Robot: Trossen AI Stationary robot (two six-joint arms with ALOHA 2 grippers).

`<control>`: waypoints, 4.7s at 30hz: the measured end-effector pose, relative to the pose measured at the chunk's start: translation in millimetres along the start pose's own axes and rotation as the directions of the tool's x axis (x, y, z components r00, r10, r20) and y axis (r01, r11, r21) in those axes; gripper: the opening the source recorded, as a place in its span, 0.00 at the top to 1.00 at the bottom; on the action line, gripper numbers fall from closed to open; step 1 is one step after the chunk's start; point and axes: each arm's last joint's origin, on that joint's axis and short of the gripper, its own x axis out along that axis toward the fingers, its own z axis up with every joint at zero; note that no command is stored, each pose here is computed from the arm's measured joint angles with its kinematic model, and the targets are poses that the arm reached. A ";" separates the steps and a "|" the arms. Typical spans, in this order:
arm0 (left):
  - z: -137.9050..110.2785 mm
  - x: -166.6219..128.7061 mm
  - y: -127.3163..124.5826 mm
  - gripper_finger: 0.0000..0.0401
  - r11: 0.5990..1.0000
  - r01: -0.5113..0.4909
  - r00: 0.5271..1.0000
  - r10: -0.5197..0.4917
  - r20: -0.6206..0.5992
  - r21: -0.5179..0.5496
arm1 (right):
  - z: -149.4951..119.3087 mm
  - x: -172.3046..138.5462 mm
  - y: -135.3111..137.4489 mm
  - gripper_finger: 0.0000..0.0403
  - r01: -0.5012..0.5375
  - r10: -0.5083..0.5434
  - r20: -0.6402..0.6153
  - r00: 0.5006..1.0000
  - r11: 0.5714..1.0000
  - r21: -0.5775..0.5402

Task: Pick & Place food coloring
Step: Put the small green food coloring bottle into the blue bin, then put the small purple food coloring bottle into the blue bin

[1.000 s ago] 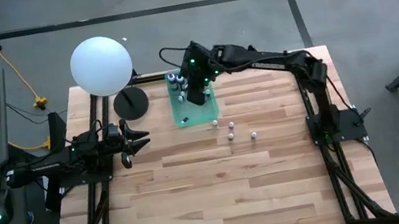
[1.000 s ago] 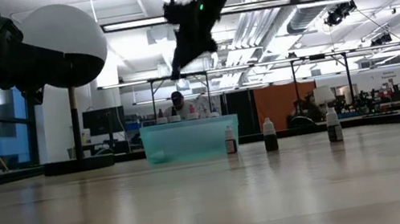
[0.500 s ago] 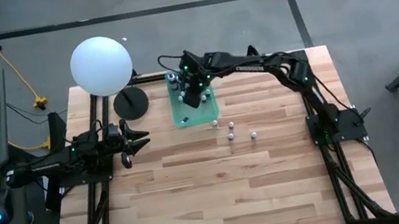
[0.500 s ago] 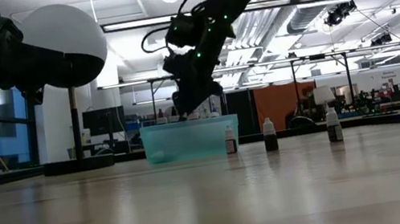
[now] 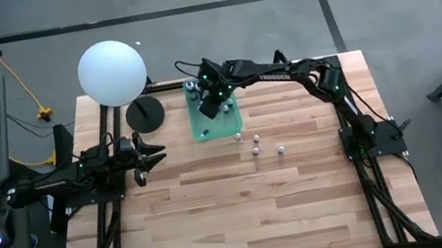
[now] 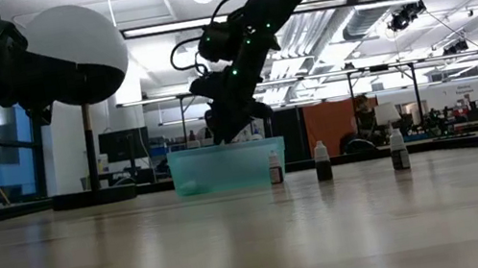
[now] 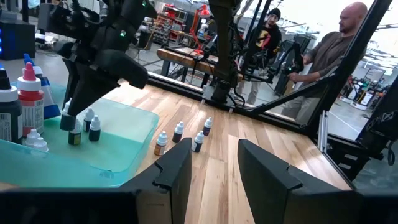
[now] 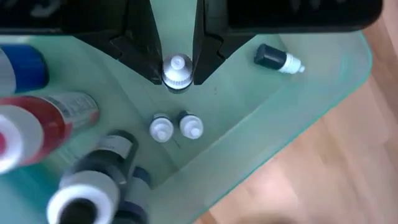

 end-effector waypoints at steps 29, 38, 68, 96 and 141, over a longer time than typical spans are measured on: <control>-0.1 0.0 -0.3 0.68 1.000 0.010 1.000 -0.010 -0.003 0.000 | -5.9 14.9 5.2 0.83 0.077 -0.078 -0.004 0.997 0.966 0.246; -0.1 0.0 -0.3 0.68 1.000 0.011 1.000 -0.011 -0.004 0.000 | -6.2 14.7 4.4 0.82 0.057 -0.055 -0.014 0.998 0.968 0.245; -0.1 0.0 -0.3 0.68 1.000 0.011 1.000 -0.011 -0.003 0.000 | -1.5 10.5 6.8 0.74 -0.034 0.033 0.009 0.999 0.980 0.198; -0.1 0.0 -0.5 0.68 1.000 0.016 1.000 -0.016 -0.005 0.000 | -58.2 -128.4 26.7 0.79 0.076 -0.154 -0.532 0.833 0.983 -0.166; -0.2 0.0 -0.4 0.68 1.000 0.016 1.000 -0.016 -0.005 0.000 | -260.1 -116.6 18.8 0.52 -0.187 0.127 -0.191 0.973 0.921 -0.341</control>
